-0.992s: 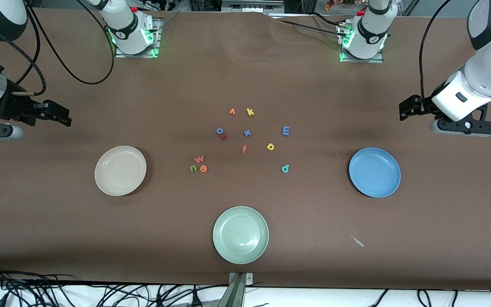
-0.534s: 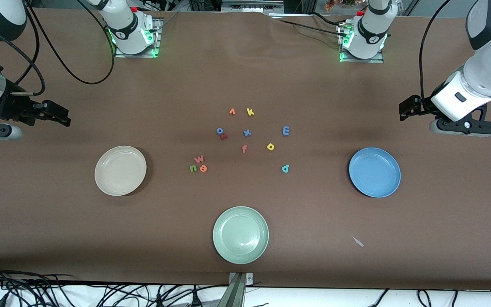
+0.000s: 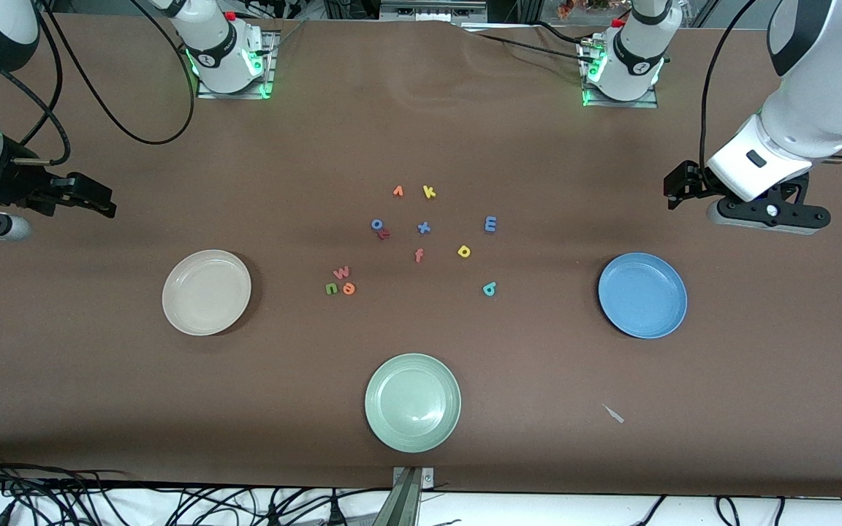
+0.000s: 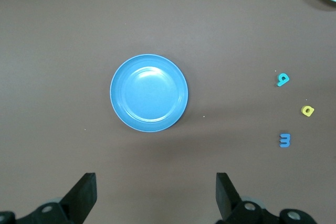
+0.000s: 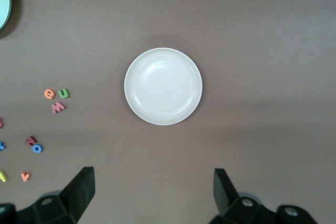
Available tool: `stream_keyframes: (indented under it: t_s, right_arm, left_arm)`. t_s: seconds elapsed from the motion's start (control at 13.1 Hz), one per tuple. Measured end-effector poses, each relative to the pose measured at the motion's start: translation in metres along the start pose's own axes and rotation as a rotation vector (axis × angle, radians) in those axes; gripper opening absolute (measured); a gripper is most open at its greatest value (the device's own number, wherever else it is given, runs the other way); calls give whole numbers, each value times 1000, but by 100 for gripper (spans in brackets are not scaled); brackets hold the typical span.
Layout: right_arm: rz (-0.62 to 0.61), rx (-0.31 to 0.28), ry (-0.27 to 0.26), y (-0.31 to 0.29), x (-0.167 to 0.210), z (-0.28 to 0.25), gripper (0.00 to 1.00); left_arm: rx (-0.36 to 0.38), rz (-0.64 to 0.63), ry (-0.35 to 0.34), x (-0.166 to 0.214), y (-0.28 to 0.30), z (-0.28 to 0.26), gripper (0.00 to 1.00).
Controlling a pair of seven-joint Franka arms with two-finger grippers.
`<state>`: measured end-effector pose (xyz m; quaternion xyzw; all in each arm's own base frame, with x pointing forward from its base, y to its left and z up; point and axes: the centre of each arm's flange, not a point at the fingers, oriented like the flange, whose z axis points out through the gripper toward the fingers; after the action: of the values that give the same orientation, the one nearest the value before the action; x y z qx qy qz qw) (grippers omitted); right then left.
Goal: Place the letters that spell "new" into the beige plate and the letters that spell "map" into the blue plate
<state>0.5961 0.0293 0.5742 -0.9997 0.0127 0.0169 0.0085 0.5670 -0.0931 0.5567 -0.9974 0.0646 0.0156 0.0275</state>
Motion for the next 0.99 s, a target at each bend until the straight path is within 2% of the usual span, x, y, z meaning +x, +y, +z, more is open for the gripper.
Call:
stream_keyframes:
  t_s: [0.99]
  right_arm:
    - [14, 0, 0, 7, 0, 0, 100]
  left_arm:
    - [0, -14, -4, 1, -9, 2, 100]
